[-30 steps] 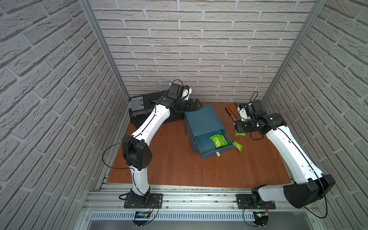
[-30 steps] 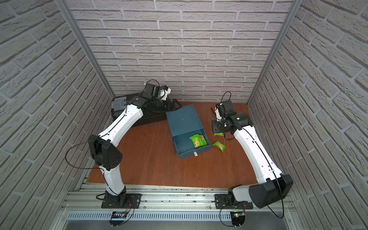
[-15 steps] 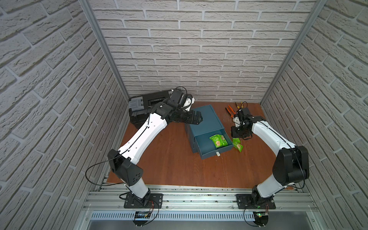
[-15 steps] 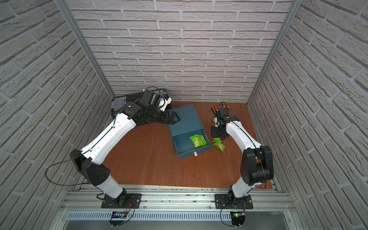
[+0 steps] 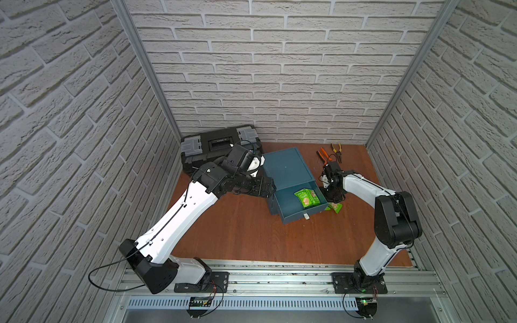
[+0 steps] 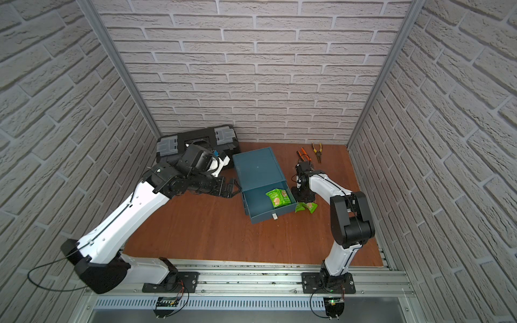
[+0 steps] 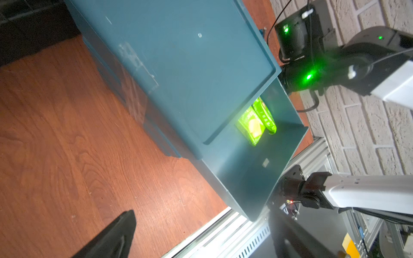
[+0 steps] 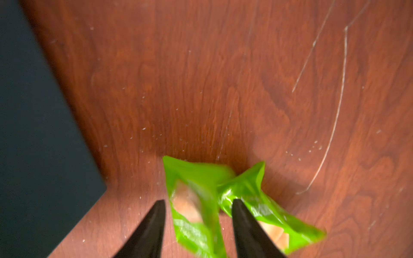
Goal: Take the cookies out of the drawer
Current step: Place the cookie at the center of the board, then pick up the cookie from the drawer.
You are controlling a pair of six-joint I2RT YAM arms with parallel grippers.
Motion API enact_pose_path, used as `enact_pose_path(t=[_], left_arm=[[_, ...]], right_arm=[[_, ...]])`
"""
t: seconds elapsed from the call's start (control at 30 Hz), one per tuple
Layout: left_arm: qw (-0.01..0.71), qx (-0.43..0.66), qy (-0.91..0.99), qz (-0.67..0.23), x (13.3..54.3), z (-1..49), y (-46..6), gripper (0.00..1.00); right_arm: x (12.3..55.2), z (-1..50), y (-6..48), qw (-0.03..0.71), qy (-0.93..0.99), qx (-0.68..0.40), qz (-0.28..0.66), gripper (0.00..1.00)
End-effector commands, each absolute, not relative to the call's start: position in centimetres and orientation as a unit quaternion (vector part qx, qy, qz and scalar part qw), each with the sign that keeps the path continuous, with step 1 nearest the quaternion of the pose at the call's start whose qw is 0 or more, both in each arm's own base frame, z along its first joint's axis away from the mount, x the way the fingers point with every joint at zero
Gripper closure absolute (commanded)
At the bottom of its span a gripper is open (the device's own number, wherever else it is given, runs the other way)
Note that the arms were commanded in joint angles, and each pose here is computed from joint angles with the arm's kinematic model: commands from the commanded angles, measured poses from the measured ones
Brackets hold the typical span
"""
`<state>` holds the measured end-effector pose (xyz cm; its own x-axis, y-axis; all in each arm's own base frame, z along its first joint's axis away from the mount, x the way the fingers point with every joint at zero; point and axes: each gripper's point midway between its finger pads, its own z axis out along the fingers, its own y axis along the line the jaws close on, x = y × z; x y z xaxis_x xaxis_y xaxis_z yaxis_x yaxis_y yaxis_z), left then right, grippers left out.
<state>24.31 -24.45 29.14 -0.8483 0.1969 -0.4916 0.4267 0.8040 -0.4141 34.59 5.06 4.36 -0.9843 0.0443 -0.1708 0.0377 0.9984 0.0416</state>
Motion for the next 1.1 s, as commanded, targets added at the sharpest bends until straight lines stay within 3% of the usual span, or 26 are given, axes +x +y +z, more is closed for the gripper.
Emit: enact_pose_path(t=[0.0, 0.2, 0.47, 0.63, 0.83, 1.07], left_arm=[[0.211, 0.175, 0.918, -0.285, 24.6, 29.1, -25.8, 0.02], [0.213, 0.191, 0.907, -0.31, 25.1, 29.3, -27.5, 0.01], [0.224, 0.252, 0.87, -0.361, 26.3, 30.2, -30.8, 0.01], [0.184, 0.281, 0.86, -0.384, 26.5, 31.0, -33.3, 0.01], [0.184, 0.262, 0.885, -0.338, 24.8, 28.9, -30.2, 0.02], [0.188, 0.18, 0.905, -0.337, 24.7, 28.8, -25.0, 0.01]], right_arm=[[35.5, 5.2, 4.6, 0.112, 0.993, 0.026, 0.006, 0.4], [35.7, 8.7, 4.5, 0.145, 0.989, 0.036, 0.008, 0.38], [34.7, 19.2, 2.7, 0.233, 0.97, 0.065, -0.017, 0.38], [32.5, 25.8, 3.4, 0.283, 0.957, 0.057, 0.019, 0.38], [29.9, 29.6, 7.1, 0.3, 0.951, 0.034, 0.057, 0.4], [29.3, 29.6, 13.2, 0.268, 0.961, -0.055, 0.03, 0.42]])
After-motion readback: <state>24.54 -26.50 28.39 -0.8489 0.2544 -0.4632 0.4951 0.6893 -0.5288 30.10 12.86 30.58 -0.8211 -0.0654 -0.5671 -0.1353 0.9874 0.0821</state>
